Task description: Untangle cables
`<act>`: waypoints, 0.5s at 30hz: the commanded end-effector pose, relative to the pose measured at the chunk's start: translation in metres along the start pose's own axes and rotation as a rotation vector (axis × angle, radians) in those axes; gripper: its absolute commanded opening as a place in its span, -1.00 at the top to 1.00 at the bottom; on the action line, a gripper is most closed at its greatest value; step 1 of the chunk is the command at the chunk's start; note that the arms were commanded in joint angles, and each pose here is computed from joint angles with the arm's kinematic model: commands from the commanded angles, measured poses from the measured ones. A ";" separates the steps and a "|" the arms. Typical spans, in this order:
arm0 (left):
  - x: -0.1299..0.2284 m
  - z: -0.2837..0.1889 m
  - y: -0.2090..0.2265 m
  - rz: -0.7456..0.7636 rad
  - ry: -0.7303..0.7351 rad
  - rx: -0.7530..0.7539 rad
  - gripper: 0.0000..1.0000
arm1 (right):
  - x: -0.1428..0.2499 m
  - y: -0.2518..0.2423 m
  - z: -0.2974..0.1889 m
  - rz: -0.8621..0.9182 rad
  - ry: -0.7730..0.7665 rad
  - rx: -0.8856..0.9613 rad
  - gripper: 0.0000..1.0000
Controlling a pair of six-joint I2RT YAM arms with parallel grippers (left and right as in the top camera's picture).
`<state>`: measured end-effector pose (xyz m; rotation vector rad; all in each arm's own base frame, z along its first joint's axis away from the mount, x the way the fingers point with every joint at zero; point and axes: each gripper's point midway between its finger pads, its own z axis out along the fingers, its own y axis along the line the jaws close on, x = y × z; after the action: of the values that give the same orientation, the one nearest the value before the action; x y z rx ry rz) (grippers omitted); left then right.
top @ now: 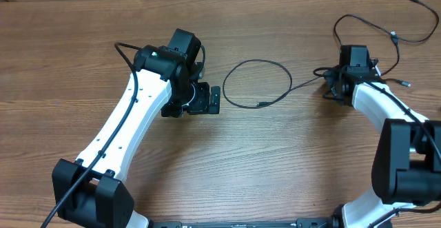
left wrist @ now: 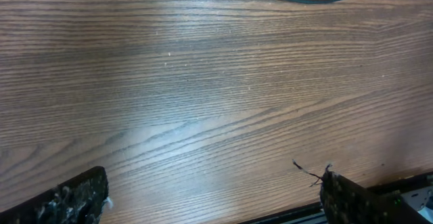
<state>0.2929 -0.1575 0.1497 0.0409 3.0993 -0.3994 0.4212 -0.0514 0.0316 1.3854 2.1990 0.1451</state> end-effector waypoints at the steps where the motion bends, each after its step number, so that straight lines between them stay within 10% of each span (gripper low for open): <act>1: 0.001 0.000 -0.001 0.030 -0.003 -0.003 -0.99 | 0.018 0.009 0.011 -0.081 0.075 -0.055 0.55; 4: 0.001 0.000 -0.001 0.030 -0.004 -0.004 -0.99 | 0.030 0.031 0.008 -0.208 0.144 -0.177 0.92; 15: 0.001 0.000 -0.001 0.030 -0.004 -0.003 -0.99 | 0.000 0.102 -0.089 -0.454 0.037 -0.479 0.83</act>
<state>0.2929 -0.1574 0.1497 0.0408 3.0997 -0.3993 0.4431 0.0024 0.0725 0.8462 2.3690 0.4434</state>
